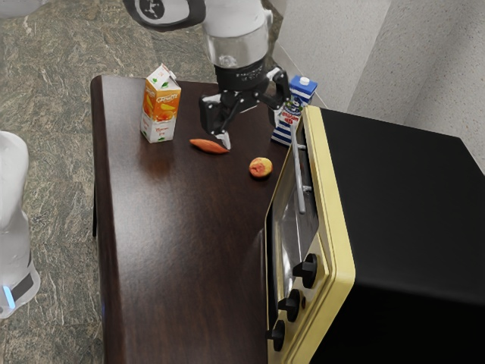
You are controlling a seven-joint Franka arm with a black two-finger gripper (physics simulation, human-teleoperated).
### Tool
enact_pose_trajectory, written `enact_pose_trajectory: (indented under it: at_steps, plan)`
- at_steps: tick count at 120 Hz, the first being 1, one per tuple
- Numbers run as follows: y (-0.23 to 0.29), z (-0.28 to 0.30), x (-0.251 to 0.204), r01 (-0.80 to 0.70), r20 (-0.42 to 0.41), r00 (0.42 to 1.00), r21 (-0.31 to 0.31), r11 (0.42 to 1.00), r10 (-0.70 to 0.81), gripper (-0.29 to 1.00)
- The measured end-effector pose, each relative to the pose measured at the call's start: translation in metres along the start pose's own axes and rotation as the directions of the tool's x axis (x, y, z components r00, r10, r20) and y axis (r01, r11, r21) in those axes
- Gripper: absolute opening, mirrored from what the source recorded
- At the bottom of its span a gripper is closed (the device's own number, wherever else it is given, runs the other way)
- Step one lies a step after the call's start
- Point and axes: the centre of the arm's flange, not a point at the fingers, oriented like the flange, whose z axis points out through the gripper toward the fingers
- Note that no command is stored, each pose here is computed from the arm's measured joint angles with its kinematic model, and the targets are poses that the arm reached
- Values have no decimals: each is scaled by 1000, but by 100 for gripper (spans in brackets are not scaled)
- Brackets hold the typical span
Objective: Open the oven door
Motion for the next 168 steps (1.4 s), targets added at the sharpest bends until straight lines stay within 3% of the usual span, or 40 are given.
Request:
enact_pose_trajectory:
  at_steps: [22,62,81,168]
  plan:
    - [3,14,-17,-162,13,987,-24,986,163,70]
    - [7,22,-27,-321,47,945,-45,946,323,70]
    - [5,35,-26,-355,67,932,-24,934,356,70]
    - [35,56,-6,-432,52,900,-45,901,434,70]
